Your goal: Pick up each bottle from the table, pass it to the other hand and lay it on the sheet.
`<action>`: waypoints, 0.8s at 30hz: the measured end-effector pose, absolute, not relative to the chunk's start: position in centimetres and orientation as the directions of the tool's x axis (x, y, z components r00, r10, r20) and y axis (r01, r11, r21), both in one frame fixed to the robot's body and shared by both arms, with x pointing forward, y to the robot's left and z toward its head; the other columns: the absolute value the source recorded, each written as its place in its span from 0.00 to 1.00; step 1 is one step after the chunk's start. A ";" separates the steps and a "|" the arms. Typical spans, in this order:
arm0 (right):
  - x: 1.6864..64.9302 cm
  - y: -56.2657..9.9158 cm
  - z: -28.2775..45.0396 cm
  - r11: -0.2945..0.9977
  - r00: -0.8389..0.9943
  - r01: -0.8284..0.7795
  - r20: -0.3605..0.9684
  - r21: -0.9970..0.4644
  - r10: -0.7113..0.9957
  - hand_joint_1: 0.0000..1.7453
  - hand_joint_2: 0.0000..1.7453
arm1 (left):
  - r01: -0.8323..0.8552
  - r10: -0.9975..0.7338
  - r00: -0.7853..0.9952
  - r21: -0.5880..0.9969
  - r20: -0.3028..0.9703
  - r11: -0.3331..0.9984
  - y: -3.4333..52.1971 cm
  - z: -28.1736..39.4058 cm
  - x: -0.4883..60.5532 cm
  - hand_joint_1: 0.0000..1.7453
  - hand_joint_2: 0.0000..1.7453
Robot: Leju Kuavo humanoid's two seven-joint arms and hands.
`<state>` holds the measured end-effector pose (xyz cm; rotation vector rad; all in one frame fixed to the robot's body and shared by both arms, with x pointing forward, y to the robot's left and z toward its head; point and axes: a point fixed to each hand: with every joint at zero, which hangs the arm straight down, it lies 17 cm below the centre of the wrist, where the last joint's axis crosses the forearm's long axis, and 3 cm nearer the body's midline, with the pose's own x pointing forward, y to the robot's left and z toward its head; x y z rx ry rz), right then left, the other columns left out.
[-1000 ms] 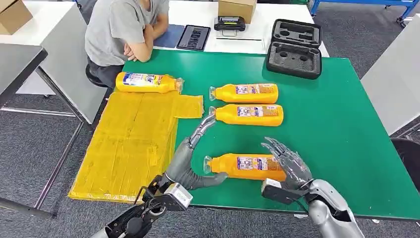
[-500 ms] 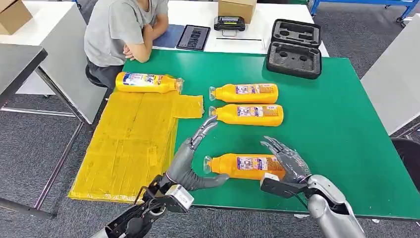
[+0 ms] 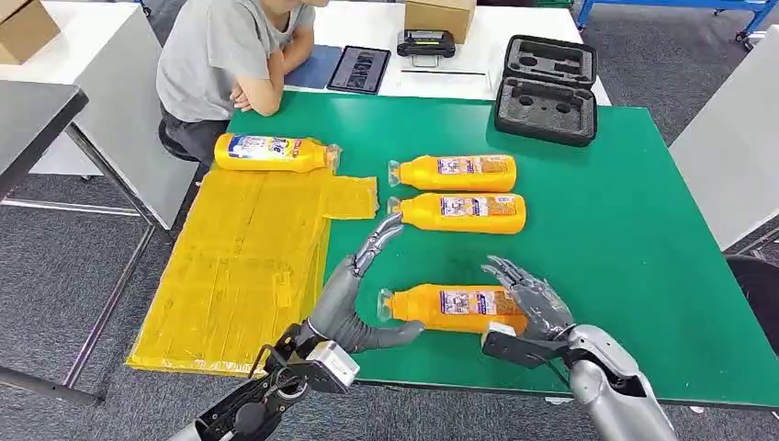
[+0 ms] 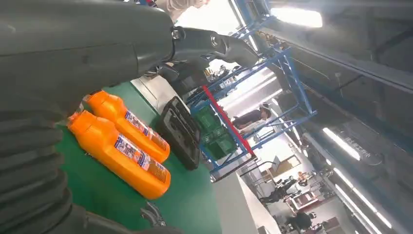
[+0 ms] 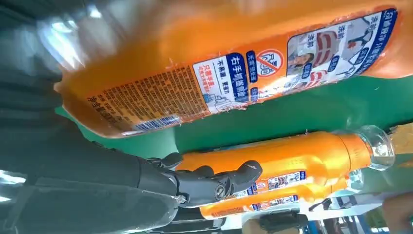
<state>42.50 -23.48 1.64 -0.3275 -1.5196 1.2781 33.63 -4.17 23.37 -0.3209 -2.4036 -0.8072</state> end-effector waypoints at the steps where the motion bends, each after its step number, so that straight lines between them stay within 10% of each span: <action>1: 42.5 -23.5 1.6 0.386 -0.389 -0.399 0.535 -0.831 0.750 0.00 1.00 | 0.391 0.042 -0.804 0.475 0.593 0.788 -4.2 23.4 33.6 0.00 1.00; 10: 42.0 -24.3 0.1 0.360 -0.352 -0.455 0.536 -0.814 0.767 0.00 1.00 | 0.400 0.045 -0.806 0.486 0.591 0.777 -4.4 23.3 33.5 0.00 1.00; 11: 41.9 -24.5 -0.1 0.357 -0.348 -0.462 0.536 -0.812 0.769 0.98 1.00 | 0.402 0.046 -0.805 0.486 0.592 0.776 -4.5 23.3 33.5 0.00 1.00; 24: 41.5 -28.7 -2.0 0.326 -0.247 -0.569 0.536 -0.755 0.807 1.00 1.00 | 0.399 0.047 -0.811 0.492 0.584 0.774 -4.8 23.6 33.4 0.00 1.00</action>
